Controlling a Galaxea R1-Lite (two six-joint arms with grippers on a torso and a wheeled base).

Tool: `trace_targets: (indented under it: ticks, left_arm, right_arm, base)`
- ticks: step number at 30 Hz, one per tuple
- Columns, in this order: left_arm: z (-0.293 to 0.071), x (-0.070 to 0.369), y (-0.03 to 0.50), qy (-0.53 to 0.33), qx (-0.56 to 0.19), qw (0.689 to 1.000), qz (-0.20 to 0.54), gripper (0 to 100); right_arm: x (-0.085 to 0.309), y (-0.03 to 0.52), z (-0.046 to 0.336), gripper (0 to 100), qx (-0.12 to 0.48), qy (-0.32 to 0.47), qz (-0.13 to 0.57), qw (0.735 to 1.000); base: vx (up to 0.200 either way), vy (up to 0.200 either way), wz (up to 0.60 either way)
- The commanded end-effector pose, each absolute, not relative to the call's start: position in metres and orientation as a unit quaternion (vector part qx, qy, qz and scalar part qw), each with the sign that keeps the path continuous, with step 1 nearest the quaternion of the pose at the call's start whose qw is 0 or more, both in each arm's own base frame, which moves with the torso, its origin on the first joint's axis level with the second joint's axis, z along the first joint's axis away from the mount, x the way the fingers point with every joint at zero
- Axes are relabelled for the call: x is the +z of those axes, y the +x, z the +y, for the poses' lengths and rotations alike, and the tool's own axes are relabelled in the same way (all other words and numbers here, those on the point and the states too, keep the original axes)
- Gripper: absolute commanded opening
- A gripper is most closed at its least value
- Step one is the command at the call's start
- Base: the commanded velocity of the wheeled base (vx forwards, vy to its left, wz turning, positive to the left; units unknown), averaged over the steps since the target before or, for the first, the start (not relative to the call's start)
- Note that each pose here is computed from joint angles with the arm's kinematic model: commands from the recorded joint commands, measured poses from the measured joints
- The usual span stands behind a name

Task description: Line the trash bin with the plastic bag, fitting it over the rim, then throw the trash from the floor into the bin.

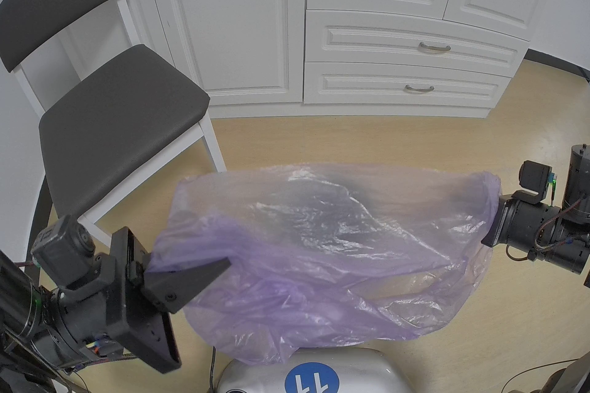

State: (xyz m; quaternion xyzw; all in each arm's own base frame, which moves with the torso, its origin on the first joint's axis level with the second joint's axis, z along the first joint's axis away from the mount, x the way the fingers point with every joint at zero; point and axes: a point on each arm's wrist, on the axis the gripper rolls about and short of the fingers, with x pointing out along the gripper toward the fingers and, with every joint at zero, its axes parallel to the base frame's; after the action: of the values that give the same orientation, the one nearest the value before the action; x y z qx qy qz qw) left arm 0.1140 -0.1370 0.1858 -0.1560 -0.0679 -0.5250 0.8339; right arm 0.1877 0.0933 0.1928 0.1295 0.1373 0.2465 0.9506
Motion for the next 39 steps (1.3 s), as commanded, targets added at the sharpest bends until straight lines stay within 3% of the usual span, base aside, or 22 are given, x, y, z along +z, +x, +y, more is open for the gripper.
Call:
trace_targets:
  ticks: [1,20,32,39]
  left_arm:
    - [-0.146,0.181,0.125,-0.153,-0.507,0.847,-0.055,0]
    - [-0.168,0.182,0.149,-0.116,-0.386,0.915,-0.038,0]
    - [-0.172,0.174,0.155,-0.071,-0.345,0.935,-0.039,0]
    - [-0.174,0.174,0.158,-0.067,-0.327,0.942,-0.040,0]
  right_arm:
    - [0.196,0.188,0.093,0,0.246,0.131,0.130,0.952]
    - [0.209,0.191,0.092,0,0.207,0.133,0.104,0.964]
    - [0.215,0.189,0.091,0,0.206,0.135,0.095,0.965]
    - [0.237,0.166,0.082,0,0.203,0.127,0.130,0.962]
  base:
    - [0.000,0.000,0.00]
    - [0.000,0.000,0.00]
    - [0.000,0.000,0.00]
    - [0.000,0.000,0.00]
